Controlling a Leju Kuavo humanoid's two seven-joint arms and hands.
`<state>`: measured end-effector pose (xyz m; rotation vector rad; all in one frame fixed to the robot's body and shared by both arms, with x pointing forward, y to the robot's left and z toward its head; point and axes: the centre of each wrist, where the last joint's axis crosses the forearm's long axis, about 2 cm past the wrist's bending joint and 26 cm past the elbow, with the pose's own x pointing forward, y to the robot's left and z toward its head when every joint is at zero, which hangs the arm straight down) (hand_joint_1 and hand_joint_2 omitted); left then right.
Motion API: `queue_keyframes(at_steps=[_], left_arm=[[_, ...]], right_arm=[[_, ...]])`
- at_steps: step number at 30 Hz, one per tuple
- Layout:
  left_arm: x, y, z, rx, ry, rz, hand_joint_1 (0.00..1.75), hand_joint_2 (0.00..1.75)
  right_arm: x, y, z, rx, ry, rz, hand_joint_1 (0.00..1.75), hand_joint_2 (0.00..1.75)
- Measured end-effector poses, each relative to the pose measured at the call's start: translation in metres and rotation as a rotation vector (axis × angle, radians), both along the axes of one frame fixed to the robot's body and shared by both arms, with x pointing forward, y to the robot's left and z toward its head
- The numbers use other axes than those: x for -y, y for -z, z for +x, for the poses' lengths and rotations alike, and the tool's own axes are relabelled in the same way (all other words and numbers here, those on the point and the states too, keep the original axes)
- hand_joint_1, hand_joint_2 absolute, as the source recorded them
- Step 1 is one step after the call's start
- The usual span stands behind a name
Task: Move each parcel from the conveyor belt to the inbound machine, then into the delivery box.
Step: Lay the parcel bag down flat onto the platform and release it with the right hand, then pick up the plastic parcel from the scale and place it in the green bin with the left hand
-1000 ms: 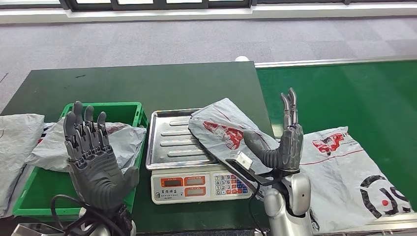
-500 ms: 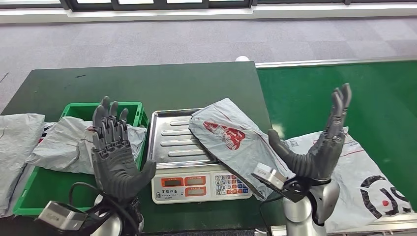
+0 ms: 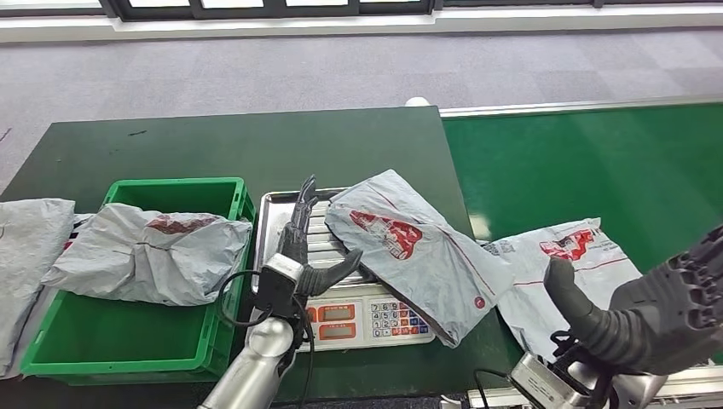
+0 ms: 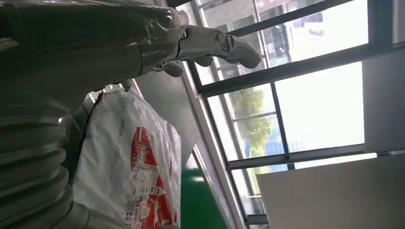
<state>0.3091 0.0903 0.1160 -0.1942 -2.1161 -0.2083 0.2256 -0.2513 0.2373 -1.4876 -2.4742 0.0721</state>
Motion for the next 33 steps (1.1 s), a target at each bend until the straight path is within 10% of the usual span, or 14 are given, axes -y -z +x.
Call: queue_keyframes(at_steps=[28,32,33], left_arm=[[0.056,0.010,0.006,-0.328,-0.048,0.586,0.00,1.75],[0.055,0.014,0.005,-0.314,-0.036,0.650,1.75,1.75],[0.055,0.015,0.005,-0.311,-0.027,0.665,1.75,1.75]], right_arm=[[-0.031,0.018,0.013,-0.067,-0.146,0.022,0.00,1.75],[-0.034,0.021,0.014,-0.081,-0.155,0.022,0.00,1.75],[-0.035,0.022,0.014,-0.082,-0.158,0.021,0.00,1.75]])
